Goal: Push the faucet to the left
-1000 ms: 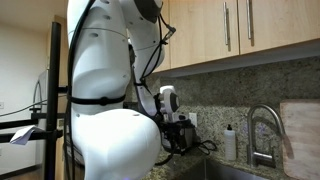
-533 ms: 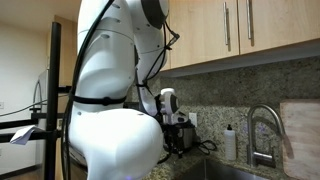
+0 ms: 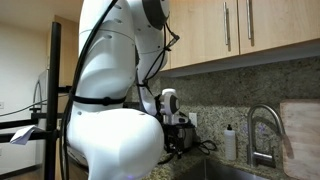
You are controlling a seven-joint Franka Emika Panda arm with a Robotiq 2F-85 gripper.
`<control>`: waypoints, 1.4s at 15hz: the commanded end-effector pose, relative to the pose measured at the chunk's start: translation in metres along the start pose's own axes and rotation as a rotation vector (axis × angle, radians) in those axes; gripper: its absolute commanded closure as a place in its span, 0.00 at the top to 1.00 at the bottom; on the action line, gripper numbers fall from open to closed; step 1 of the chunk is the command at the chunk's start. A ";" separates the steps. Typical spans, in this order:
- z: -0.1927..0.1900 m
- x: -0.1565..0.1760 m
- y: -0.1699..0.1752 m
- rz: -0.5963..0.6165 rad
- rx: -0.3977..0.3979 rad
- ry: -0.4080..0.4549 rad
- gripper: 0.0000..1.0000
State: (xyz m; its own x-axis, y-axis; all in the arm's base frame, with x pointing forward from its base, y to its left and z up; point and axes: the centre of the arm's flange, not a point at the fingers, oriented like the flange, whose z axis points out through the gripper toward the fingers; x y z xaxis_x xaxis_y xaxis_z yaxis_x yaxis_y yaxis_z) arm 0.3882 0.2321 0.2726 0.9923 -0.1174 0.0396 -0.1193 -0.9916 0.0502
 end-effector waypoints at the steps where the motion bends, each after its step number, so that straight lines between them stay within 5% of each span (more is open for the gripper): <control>1: -0.001 0.002 0.004 -0.080 0.012 -0.027 1.00; 21: 0.001 0.005 0.008 -0.083 0.008 -0.015 1.00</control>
State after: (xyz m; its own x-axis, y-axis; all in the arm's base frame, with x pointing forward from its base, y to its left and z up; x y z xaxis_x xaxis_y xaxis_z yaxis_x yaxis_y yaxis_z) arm 0.3927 0.2236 0.2719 0.9991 -0.0358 0.0206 -0.0367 -0.9983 0.0442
